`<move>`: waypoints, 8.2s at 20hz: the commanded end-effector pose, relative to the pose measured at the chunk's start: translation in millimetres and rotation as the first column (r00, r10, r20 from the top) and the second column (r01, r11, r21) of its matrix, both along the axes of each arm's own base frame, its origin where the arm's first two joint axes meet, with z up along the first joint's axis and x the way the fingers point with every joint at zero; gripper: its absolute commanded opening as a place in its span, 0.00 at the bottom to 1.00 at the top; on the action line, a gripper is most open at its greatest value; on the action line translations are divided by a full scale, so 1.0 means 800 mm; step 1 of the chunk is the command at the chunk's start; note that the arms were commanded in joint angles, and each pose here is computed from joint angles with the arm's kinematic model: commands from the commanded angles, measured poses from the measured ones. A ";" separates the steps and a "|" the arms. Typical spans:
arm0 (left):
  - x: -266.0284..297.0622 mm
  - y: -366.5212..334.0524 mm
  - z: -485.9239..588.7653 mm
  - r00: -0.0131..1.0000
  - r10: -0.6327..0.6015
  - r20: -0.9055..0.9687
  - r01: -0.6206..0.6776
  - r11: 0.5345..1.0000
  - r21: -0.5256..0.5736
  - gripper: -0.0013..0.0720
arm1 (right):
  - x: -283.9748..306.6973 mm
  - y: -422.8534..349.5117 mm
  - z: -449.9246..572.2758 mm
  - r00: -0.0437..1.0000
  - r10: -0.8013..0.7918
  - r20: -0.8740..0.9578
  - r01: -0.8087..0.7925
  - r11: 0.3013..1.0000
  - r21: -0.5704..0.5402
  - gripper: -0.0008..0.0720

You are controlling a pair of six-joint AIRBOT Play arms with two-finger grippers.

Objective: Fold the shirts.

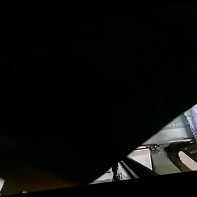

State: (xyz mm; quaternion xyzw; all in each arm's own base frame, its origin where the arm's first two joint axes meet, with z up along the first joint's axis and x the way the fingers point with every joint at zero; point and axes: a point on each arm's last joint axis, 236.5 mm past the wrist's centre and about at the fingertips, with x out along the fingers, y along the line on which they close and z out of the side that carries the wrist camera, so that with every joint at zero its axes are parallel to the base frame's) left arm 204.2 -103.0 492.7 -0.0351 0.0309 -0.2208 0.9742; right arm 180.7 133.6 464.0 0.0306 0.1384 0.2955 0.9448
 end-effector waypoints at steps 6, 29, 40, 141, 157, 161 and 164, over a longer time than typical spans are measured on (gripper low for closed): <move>0.164 -0.065 -0.342 0.788 -0.186 -0.587 0.062 0.972 -0.226 0.05 | 0.180 -0.034 -0.237 0.867 -0.206 -0.454 0.174 0.978 -0.111 0.04; 0.188 0.015 -0.598 0.218 -0.135 -0.967 0.068 0.990 -0.123 0.98 | 0.232 -0.184 -0.545 0.191 -0.334 -0.923 0.206 0.933 -0.295 0.87; 0.031 0.033 -0.711 0.065 -0.392 -0.918 -0.367 0.846 -0.387 0.98 | 0.103 -0.102 -0.601 0.357 -0.106 -0.928 0.425 0.903 0.061 0.87; 0.229 0.130 -0.627 0.030 -0.132 -0.991 -0.109 0.985 -0.135 0.98 | 0.293 -0.261 -0.548 0.330 -0.350 -0.877 0.363 0.904 -0.225 0.88; 0.092 0.164 -0.718 0.182 -0.269 -0.946 -0.499 0.804 -0.324 0.98 | 0.137 -0.138 -0.606 0.423 -0.145 -0.894 0.551 0.824 0.127 0.87; 0.105 0.138 -0.729 0.173 -0.257 -0.951 -0.446 0.841 -0.308 0.98 | 0.137 -0.138 -0.606 0.423 -0.144 -0.895 0.551 0.825 0.127 0.87; 0.119 0.119 -0.731 0.190 -0.246 -0.950 -0.417 0.856 -0.305 0.98 | 0.137 -0.137 -0.606 0.422 -0.143 -0.895 0.551 0.825 0.128 0.87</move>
